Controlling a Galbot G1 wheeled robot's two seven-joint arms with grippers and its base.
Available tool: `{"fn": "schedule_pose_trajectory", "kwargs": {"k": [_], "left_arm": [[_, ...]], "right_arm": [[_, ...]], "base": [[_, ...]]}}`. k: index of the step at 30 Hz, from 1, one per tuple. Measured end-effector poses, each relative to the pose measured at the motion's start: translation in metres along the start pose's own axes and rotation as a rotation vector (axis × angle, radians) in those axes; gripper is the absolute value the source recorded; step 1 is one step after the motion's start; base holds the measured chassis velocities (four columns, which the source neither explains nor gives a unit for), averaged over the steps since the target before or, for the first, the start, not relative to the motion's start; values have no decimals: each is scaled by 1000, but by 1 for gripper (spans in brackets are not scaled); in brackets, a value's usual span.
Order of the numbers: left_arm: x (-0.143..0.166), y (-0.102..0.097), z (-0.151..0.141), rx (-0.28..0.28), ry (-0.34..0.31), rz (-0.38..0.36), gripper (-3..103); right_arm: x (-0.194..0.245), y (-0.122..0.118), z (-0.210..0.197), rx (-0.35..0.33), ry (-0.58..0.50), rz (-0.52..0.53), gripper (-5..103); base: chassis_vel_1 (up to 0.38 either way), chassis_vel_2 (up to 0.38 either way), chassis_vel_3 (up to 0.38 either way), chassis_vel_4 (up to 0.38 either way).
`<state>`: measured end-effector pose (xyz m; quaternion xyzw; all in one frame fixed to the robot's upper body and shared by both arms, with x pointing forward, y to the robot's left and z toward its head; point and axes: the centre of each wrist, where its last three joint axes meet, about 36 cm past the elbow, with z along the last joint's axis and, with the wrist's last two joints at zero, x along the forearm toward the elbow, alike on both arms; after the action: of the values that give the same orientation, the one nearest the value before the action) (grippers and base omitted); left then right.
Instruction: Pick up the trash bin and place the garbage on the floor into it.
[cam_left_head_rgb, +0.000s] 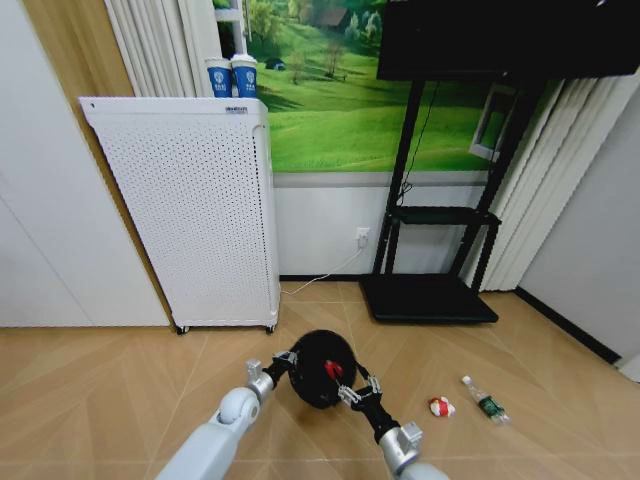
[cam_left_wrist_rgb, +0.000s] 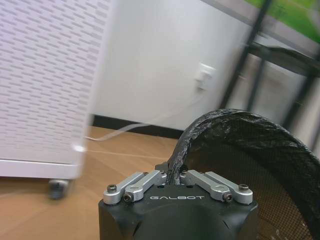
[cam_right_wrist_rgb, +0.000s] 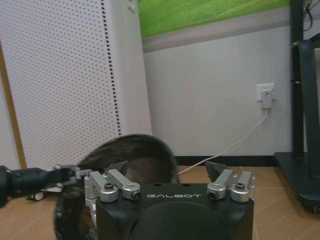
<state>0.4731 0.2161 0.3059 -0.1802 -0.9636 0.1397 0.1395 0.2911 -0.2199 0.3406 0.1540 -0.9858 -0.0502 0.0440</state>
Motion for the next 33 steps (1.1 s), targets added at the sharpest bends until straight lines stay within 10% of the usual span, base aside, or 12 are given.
{"fn": "schedule_pose_trajectory", "kwargs": {"k": [14, 33], "left_arm": [[74, 53, -14, 93, -51, -197, 4], [107, 53, -6, 100, -48, -219, 4]], "right_arm": [[-7, -11, 7, 25, 54, 73, 100], [-12, -13, 20, 41, 84, 116, 100]], "base": [[-48, -42, 53, 52], [-197, -203, 191, 194]]}}
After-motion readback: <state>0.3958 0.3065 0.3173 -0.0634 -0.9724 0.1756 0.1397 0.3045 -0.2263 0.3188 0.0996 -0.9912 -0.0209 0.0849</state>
